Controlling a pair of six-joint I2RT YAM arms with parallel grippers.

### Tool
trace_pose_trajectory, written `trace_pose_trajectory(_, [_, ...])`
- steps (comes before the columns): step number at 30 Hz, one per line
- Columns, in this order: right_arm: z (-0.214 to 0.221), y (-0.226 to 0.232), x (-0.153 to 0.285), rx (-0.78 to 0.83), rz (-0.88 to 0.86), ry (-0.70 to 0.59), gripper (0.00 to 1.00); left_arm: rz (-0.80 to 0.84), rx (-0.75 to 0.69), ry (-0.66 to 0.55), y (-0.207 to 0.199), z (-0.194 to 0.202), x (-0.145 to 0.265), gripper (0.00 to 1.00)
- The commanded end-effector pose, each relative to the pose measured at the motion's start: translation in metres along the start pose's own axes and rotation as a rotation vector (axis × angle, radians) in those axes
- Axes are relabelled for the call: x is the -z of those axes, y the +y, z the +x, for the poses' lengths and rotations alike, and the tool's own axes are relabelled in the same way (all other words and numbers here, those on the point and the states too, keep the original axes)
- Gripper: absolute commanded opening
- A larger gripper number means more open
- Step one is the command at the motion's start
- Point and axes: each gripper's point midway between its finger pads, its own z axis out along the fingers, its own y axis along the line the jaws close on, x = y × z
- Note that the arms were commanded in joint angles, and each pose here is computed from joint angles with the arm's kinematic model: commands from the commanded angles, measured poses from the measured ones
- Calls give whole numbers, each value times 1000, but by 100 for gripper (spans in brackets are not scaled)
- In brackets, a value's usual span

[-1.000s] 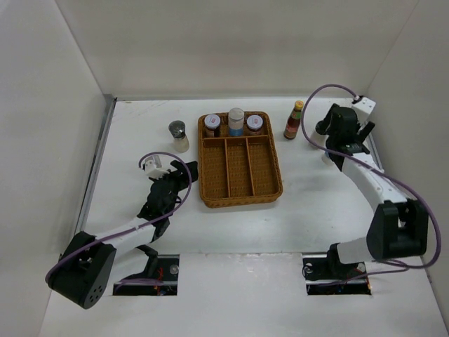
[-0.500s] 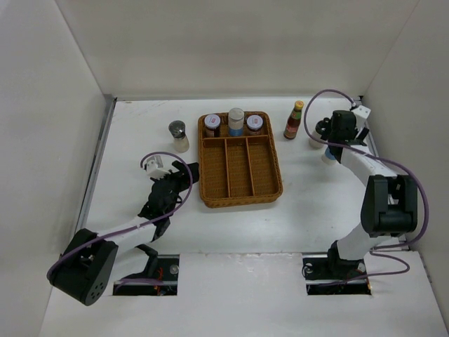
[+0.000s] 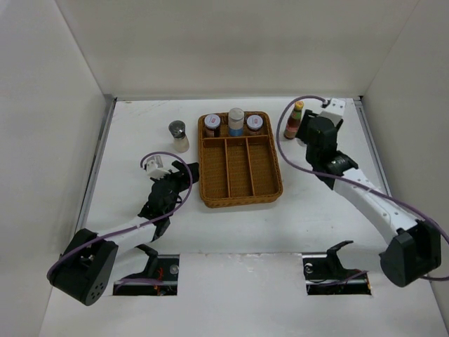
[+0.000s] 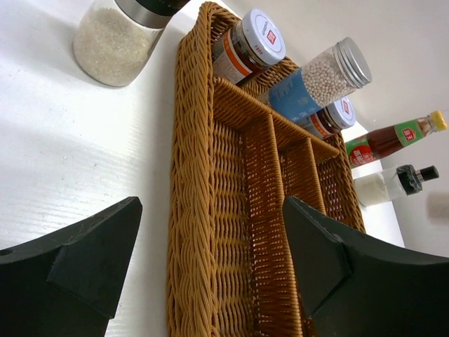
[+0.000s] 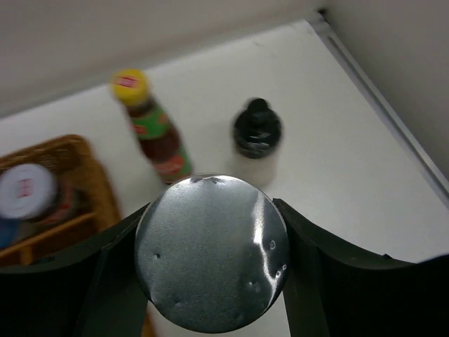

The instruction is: Organize the condiment bottles

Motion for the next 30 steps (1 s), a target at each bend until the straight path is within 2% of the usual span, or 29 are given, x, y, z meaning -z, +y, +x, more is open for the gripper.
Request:
trace_pose_trajectory(1, [-64,68,35,-89,-196,-166,51,57,38,-61,-19,-20,-3,81])
trace_pose_trajectory(6, [-55,188,65,-69,-503,-150,52,50,42,-84,-15,-27,-1,81])
trace_pose_trajectory(10, [-30,239,64,-6,-571,-122,52,34,41,-98,-10,-32,-1,81])
trace_pose_trajectory(17, [26,277,45,87,-596,-54,52,25,39,-101,-7,-33,-1,81])
trace_pose_trajectory(23, [68,279,26,132,-552,-21,54,25,36,-95,-7,-31,-2,81])
trace_pose_trajectory(26, [77,276,22,134,-535,-22,64,36,39,-94,-10,-31,-1,81])
trace_pose_trajectory(30, [70,270,26,130,-535,-28,92,27,36,-92,-7,-31,-2,81])
